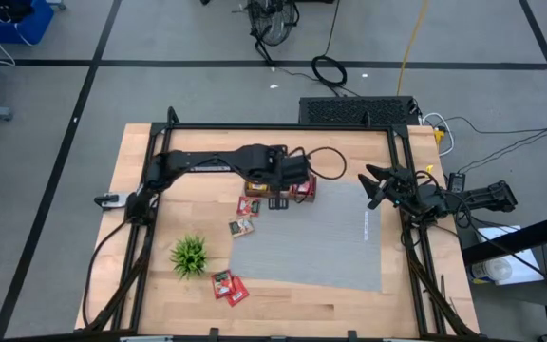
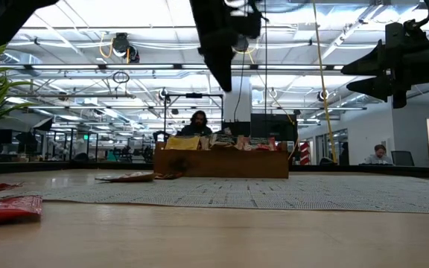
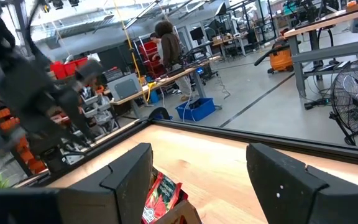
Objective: Pick & Place Tea
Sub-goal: Put the gold tea bag into the middle section of the wooden organizer
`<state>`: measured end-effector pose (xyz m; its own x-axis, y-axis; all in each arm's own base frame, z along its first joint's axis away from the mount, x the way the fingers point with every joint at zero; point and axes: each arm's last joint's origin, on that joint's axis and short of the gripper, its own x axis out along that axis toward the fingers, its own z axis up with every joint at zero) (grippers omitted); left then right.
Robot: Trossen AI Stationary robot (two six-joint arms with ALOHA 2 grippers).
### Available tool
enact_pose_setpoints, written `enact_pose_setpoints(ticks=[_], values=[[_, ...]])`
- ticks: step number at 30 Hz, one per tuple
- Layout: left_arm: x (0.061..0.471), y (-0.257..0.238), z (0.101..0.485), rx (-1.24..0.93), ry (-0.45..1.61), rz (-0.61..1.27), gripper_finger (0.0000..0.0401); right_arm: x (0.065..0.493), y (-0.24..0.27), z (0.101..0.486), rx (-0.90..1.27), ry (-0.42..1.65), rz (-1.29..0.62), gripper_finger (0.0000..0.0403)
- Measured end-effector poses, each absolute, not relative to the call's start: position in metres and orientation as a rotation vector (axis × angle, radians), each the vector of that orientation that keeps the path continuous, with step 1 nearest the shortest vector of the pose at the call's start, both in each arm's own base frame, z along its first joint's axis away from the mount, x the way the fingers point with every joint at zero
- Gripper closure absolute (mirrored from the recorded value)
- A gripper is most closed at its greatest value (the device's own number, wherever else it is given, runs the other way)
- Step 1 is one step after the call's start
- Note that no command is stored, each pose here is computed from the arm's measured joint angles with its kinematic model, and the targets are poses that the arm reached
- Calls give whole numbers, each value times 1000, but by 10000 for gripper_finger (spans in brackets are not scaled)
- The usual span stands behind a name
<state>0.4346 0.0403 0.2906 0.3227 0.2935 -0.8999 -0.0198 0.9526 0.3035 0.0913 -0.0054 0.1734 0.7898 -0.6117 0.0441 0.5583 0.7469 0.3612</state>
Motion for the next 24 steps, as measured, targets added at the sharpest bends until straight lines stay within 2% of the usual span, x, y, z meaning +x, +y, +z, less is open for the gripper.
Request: enact_pose_setpoints(ticks=[11, 19, 24], values=[[386, 24, 346, -27, 1207, 339, 366, 91, -5, 173, 342, -164, -643, 161], [347, 18, 367, -347, 1313, 430, 366, 91, -5, 173, 342, -164, -643, 161], [341, 14, 373, -542, 1304, 417, 366, 91, -5, 173, 342, -164, -643, 161]])
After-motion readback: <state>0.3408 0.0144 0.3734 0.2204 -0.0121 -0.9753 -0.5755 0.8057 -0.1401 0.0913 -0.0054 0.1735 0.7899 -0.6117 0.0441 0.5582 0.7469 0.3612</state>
